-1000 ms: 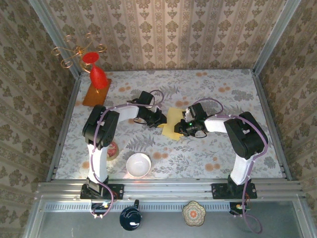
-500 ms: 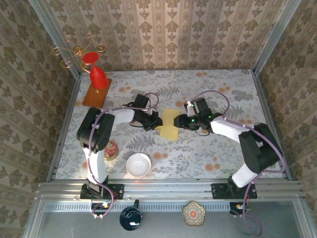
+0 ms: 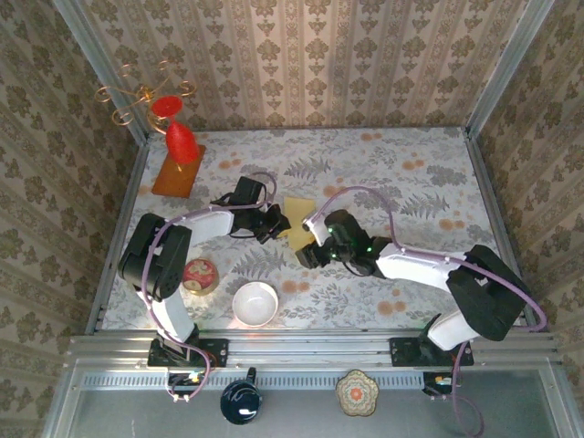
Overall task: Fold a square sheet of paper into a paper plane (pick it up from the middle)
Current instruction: Third fold the triangle at the center of the table.
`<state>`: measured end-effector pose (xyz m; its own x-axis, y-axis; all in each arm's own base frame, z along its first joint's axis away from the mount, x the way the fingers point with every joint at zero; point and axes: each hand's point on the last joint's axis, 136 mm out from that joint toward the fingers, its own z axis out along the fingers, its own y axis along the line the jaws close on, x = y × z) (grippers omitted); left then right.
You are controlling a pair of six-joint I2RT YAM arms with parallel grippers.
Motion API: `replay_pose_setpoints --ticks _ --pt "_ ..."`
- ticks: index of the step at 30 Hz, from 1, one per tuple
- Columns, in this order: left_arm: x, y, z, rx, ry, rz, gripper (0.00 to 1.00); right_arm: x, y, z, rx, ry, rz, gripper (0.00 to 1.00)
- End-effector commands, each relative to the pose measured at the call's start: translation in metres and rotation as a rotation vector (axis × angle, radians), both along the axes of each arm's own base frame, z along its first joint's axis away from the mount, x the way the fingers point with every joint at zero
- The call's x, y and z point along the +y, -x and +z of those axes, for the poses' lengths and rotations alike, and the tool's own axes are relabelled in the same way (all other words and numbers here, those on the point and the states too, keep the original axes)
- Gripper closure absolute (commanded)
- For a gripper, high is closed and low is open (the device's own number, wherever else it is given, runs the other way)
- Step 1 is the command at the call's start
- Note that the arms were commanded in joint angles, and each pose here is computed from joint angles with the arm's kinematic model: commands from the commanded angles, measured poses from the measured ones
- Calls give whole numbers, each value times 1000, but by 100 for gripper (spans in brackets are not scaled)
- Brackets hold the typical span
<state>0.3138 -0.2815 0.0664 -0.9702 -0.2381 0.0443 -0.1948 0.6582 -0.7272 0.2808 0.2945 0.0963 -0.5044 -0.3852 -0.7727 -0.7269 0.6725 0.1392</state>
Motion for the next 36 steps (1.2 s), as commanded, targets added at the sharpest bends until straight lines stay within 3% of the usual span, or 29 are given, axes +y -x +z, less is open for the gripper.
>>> replay_pose_setpoints --ticks 1,10,17,36 --pt "2 -6 9 -6 16 48 97 6 -22 22 -226 34 33 39" --pt "1 -6 9 2 17 54 97 21 -26 -11 -334 177 119 36" --pt "-1 -6 8 6 18 54 97 18 -45 -21 -402 236 51 35" --pt "-2 -3 2 19 11 50 95 13 -42 -12 -436 212 33 66"
